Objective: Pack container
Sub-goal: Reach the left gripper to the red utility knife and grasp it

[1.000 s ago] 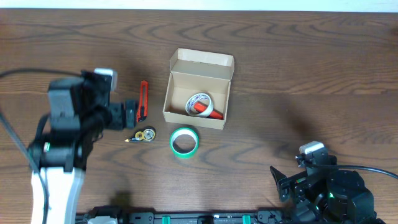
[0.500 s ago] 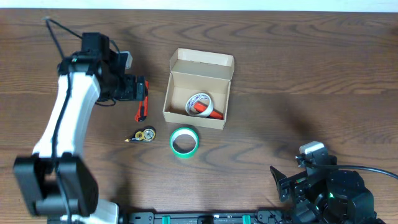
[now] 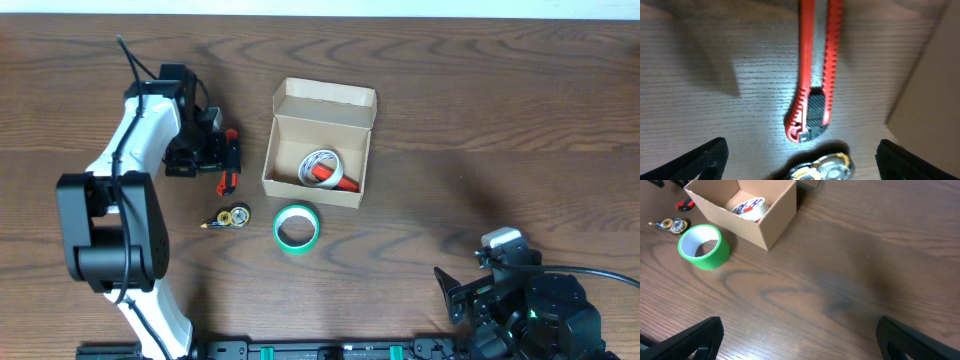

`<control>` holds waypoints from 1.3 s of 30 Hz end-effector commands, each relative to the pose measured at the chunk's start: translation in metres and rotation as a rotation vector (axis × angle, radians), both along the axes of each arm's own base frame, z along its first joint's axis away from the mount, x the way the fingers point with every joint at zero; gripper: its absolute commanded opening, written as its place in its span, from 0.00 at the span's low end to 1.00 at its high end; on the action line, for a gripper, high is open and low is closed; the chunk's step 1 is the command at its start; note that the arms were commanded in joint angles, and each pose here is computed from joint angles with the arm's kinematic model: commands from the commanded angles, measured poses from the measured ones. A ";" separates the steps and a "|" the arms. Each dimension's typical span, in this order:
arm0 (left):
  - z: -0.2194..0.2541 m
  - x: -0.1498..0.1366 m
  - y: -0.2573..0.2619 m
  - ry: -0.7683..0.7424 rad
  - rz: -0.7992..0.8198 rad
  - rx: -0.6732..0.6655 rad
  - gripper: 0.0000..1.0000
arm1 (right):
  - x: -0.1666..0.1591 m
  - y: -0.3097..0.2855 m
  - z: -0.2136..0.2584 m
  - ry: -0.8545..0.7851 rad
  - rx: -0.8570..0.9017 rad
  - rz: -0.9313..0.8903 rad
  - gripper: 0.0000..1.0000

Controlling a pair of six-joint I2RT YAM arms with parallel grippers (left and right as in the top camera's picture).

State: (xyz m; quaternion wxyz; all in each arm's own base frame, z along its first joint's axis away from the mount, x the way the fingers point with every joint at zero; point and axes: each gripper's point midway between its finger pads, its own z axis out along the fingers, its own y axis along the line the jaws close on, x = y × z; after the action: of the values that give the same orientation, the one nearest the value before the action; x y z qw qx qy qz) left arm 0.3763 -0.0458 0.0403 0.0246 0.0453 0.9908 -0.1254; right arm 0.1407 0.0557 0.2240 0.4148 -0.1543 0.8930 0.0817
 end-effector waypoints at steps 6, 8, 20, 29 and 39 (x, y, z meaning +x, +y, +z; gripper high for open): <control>-0.025 0.001 -0.011 0.049 -0.056 0.057 0.96 | 0.001 -0.002 0.000 0.002 0.005 -0.022 0.99; -0.031 0.000 -0.013 0.059 -0.068 0.072 0.95 | 0.001 -0.002 0.000 0.002 0.005 -0.022 0.99; -0.050 -0.007 -0.012 0.120 -0.038 0.169 0.91 | 0.001 -0.002 0.000 0.002 0.005 -0.022 0.99; -0.051 -0.007 -0.008 0.127 0.009 0.193 0.54 | 0.001 -0.002 0.000 0.002 0.005 -0.022 0.99; -0.051 -0.003 -0.008 0.120 0.065 0.191 0.25 | 0.001 -0.002 0.000 0.002 0.005 -0.022 0.99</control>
State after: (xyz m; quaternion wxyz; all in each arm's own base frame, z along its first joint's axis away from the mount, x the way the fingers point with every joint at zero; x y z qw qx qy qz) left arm 0.3694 -0.0564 -0.0054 -0.0355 0.0215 0.9984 -0.0396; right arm 0.1408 0.0556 0.2241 0.4150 -0.1542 0.8930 0.0815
